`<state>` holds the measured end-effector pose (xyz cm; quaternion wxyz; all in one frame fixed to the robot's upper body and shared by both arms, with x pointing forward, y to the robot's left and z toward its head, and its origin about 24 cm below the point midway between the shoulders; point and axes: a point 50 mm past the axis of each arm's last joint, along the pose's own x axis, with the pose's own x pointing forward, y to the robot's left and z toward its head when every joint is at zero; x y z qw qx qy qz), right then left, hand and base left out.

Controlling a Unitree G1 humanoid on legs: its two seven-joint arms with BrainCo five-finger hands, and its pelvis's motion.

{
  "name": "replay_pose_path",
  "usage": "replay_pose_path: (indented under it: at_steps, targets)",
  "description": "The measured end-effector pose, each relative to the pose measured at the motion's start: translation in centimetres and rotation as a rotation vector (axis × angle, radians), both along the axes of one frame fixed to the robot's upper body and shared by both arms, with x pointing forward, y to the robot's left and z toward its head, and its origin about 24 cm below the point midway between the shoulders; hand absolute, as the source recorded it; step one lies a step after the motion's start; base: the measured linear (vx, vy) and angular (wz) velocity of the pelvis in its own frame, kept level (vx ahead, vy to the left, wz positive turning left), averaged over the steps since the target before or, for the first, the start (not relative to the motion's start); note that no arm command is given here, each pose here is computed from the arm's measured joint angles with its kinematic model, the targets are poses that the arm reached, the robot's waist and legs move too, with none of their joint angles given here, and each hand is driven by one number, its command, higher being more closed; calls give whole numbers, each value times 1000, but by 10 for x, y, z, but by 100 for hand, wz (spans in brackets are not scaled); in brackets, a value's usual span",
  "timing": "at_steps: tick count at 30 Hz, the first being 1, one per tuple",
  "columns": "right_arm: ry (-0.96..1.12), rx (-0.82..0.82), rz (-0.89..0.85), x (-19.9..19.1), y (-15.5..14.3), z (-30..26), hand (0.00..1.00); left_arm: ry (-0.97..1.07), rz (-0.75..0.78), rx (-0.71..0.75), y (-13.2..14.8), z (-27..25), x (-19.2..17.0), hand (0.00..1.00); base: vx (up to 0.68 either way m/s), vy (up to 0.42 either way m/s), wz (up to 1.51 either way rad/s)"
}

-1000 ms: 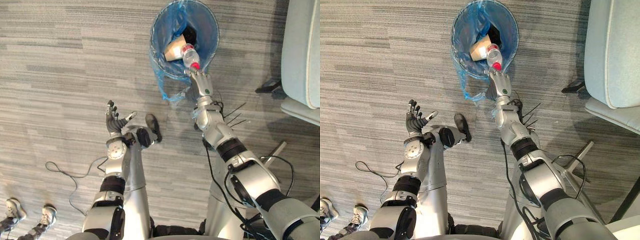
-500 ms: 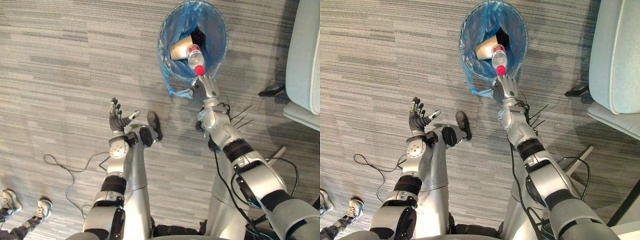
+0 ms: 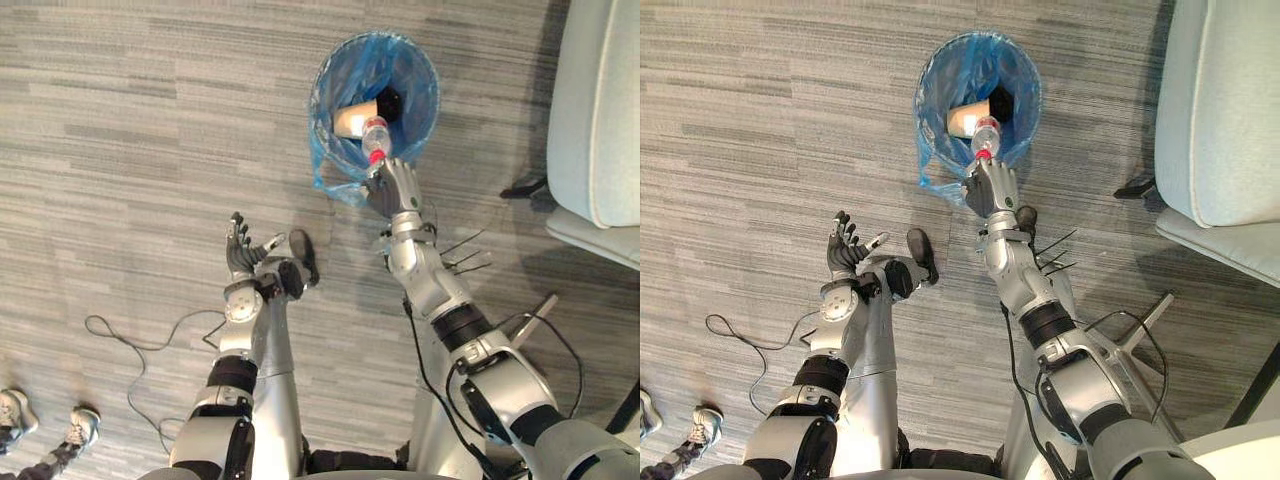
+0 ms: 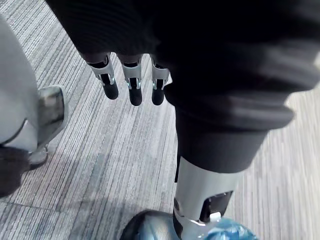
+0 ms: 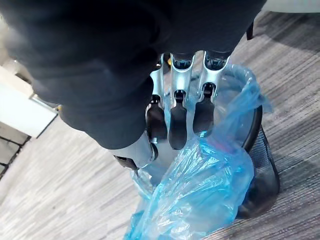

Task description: Gather rubbish on tea table into small bin, then transfer packed bag to large trash can.

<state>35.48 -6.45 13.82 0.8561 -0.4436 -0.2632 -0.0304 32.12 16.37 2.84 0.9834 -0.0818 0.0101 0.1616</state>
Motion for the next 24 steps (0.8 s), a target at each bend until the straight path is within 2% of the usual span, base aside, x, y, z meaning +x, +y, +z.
replay_pose_path:
  at_steps: [10,19,20,24]
  targets:
    - [-1,-123,-8,1,3,-10,0,1,22,-8,5,-1,-1,0,-98,-50,1]
    - [-4,-191,-25,10,7,-6,0,-47,84,-8,24,7,-1,0,-20,-12,1]
    - [-6,-199,-34,12,7,-4,100,-61,87,-5,25,9,-1,0,-11,4,11]
    - [23,-237,-73,21,2,-4,100,-130,85,-39,24,23,1,0,-31,8,32]
